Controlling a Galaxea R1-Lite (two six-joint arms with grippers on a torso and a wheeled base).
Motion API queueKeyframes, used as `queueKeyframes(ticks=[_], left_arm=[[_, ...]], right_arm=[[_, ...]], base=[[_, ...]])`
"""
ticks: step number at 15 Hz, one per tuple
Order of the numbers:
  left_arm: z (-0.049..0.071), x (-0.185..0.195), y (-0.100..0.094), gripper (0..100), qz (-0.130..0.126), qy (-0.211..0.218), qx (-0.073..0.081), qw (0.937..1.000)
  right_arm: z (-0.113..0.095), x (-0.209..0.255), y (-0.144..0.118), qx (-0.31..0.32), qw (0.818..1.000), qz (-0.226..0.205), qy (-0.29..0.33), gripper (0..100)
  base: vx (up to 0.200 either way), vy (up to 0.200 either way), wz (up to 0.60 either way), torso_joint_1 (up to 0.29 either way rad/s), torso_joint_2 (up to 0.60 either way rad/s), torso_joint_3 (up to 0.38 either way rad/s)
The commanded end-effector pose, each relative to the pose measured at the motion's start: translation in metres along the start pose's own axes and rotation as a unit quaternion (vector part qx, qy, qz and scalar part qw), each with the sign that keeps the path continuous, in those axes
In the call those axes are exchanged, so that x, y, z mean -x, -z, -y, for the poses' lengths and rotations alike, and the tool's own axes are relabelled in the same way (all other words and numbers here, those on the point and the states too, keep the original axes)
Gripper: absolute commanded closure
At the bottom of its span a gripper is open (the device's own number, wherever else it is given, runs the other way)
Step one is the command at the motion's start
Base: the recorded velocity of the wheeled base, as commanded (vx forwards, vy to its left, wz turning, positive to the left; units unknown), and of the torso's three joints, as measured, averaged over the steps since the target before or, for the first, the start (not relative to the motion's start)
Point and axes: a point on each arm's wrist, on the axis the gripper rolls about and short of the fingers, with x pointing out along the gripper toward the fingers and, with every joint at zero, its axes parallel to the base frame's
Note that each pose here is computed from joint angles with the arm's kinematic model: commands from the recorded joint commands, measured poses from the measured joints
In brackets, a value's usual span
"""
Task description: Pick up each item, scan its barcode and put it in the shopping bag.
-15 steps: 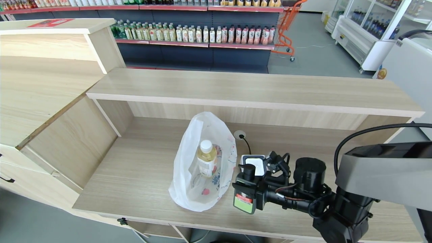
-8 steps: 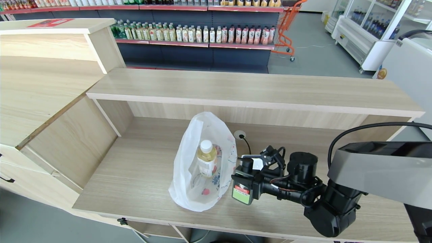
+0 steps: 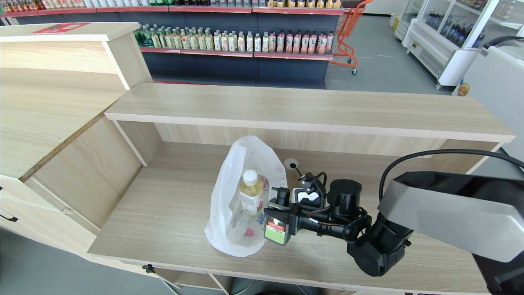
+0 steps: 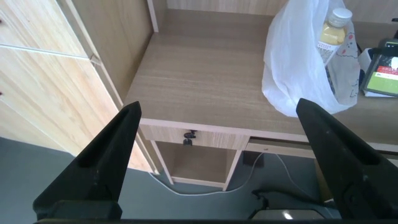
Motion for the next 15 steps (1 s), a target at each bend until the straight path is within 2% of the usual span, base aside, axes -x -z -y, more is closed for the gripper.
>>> queueKeyframes(ticks=[1,6,15], left_arm=[[0.0,0.0,0.0,0,0.0,0.0,0.0,1.0],[0.0,0.0,0.0,0,-0.001,0.0,0.0,1.0],[0.0,0.0,0.0,0,-0.001,-0.001,0.0,1.0]], right_arm=[[-0.001,-0.013,0.001,0.004,1.0,0.0,-0.011,100],[-0.013,-0.044,0.011,0.02,0.999,-0.01,-0.043,100],[-0.01,-0.076,0.018,0.115,0.992,-0.016,-0.056,100]], base=[[0.0,0.0,0.0,0.0,0.0,0.0],[0.0,0.0,0.0,0.0,0.0,0.0],[0.0,0.0,0.0,0.0,0.0,0.0]])
